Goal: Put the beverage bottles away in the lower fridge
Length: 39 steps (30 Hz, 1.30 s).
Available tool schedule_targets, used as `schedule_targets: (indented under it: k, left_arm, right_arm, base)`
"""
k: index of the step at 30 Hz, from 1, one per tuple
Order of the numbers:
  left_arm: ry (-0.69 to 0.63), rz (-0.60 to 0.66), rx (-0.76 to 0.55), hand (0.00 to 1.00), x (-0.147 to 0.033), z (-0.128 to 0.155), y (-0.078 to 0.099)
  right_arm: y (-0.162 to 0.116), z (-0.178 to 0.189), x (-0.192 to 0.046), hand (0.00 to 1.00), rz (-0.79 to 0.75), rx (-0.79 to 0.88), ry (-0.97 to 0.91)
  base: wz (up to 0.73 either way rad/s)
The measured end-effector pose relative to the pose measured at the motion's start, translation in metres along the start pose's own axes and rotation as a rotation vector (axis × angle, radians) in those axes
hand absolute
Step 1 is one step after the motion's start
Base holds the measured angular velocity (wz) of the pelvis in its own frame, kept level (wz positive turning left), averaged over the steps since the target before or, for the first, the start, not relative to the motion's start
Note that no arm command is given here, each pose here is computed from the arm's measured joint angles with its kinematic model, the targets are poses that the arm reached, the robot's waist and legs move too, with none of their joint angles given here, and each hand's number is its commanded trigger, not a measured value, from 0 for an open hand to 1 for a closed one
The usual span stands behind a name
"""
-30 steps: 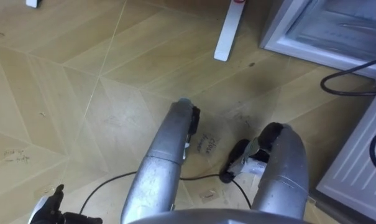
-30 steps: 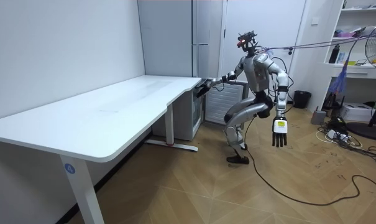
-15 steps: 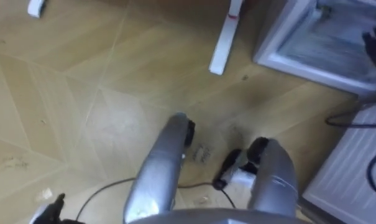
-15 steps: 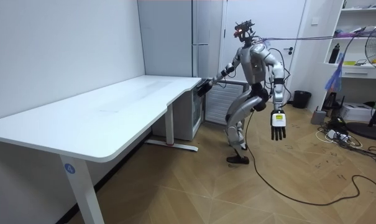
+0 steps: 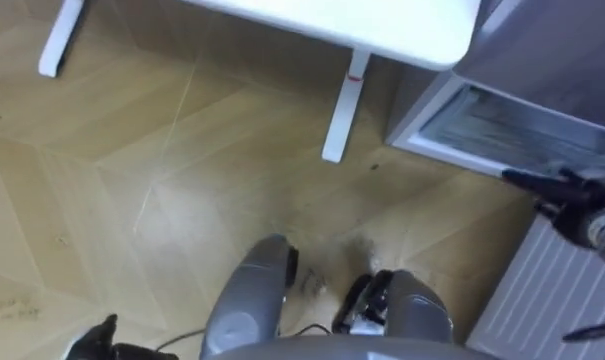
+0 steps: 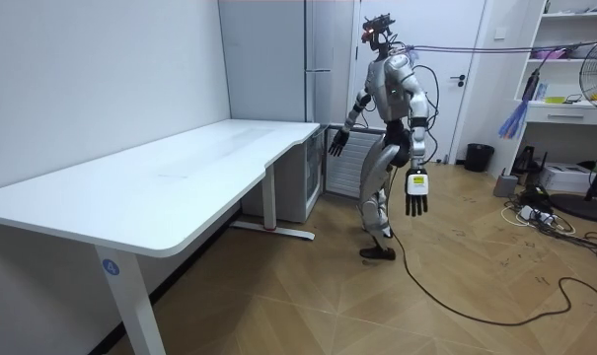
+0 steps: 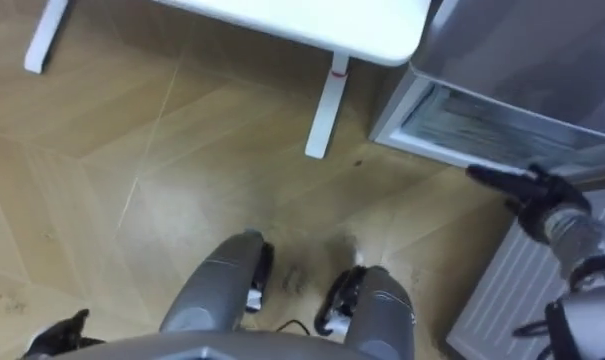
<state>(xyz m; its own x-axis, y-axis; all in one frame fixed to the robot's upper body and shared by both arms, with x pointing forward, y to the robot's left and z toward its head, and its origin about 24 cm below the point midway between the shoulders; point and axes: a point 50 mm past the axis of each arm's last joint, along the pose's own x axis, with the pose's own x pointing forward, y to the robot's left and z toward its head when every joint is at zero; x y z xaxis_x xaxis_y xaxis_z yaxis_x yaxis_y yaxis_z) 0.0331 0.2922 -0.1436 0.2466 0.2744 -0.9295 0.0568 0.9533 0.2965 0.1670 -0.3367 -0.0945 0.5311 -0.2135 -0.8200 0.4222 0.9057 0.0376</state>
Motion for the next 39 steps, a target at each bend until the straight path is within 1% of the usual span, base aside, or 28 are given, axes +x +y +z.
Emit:
schedule_targets:
  k: [1,3,4,7,10,13,16,19,27,34,39]
  left_arm:
    - [0.004,-0.004,-0.008,0.00,0.000,-0.001,-0.003]
    - [0.024,-0.027,-0.016,0.00,0.001,-0.005,-0.015]
    - [0.028,-0.032,-0.018,0.00,0.001,-0.006,-0.018]
    - [0.047,-0.038,-0.035,0.00,0.002,-0.010,-0.030]
    - [0.067,-0.049,-0.038,0.00,0.001,-0.016,-0.036]
    - [0.076,-0.056,-0.034,0.00,0.001,-0.019,-0.040]
    - [0.071,-0.035,-0.024,0.00,0.001,-0.016,-0.046]
    - [0.095,-0.026,-0.027,0.00,0.001,-0.021,-0.050]
    - [0.194,-0.014,-0.029,0.00,0.000,-0.034,-0.051]
    - [0.229,0.017,-0.008,0.00,-0.002,-0.040,-0.052]
    - [0.257,0.040,-0.023,0.00,-0.002,-0.043,-0.048]
  right_arm:
    - [0.002,-0.010,0.000,0.00,0.008,-0.005,0.027]
    - [0.005,-0.048,-0.002,0.00,0.038,-0.007,0.130]
    - [0.007,-0.057,-0.003,0.00,0.045,-0.015,0.154]
    - [0.009,-0.110,-0.013,0.00,0.059,-0.012,0.285]
    - [0.010,-0.141,-0.023,0.00,0.056,0.024,0.351]
    - [0.009,-0.159,-0.031,0.00,0.051,0.033,0.399]
    - [0.018,-0.171,-0.033,0.00,0.048,0.095,0.414]
    - [0.021,-0.182,-0.037,0.00,0.033,0.148,0.430]
    - [0.020,-0.192,-0.042,0.00,0.001,0.185,0.475]
    - [0.017,-0.196,-0.045,0.00,-0.028,0.230,0.494]
    - [0.015,-0.201,-0.048,0.00,-0.041,0.260,0.501]
  base:
    - [0.00]
    - [0.00]
    - [-0.11]
    - [-0.16]
    - [-0.04]
    - [-0.07]
    - [-0.04]
    - [-0.01]
    - [-0.02]
    - [-0.11]
    - [-0.09]
